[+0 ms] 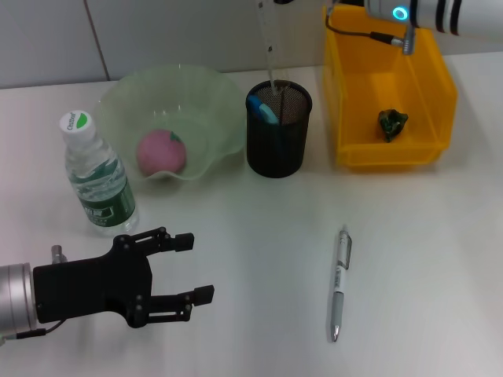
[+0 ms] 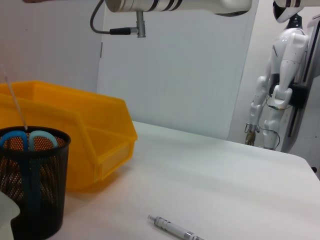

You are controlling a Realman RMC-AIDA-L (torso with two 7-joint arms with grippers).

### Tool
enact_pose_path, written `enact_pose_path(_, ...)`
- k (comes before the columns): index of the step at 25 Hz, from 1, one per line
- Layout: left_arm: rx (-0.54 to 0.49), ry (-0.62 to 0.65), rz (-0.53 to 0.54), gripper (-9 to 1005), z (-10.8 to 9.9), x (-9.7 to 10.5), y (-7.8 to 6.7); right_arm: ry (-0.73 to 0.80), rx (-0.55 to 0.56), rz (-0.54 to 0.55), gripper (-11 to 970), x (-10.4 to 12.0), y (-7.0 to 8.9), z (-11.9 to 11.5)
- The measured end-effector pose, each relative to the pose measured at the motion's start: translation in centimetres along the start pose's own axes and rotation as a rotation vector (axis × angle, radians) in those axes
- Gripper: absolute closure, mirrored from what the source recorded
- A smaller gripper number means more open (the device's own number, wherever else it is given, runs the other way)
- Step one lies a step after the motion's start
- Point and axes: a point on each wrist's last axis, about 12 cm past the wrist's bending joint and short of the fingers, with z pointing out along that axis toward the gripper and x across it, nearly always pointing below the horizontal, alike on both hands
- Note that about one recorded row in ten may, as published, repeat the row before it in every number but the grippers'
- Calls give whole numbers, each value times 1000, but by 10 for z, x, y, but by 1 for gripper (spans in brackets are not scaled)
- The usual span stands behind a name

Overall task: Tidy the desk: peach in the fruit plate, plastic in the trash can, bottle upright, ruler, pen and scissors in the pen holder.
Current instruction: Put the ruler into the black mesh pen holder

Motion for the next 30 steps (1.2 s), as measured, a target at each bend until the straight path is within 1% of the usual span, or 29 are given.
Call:
enact_pose_path(8, -5, -10, 16, 168, 1, -1, 1, 55, 18, -22, 461, 9, 6, 13)
enact_pose_path(16, -11, -17, 22, 169, 1, -1, 1, 85, 31, -26, 446, 20, 8, 19)
enact_pose_path(23, -13, -20, 20, 171, 1, -1, 1, 98, 31, -22, 434, 26, 8, 19)
enact_pose_path(30, -11, -21, 19, 172, -1, -1, 0, 111, 46, -2, 421, 37, 5, 11)
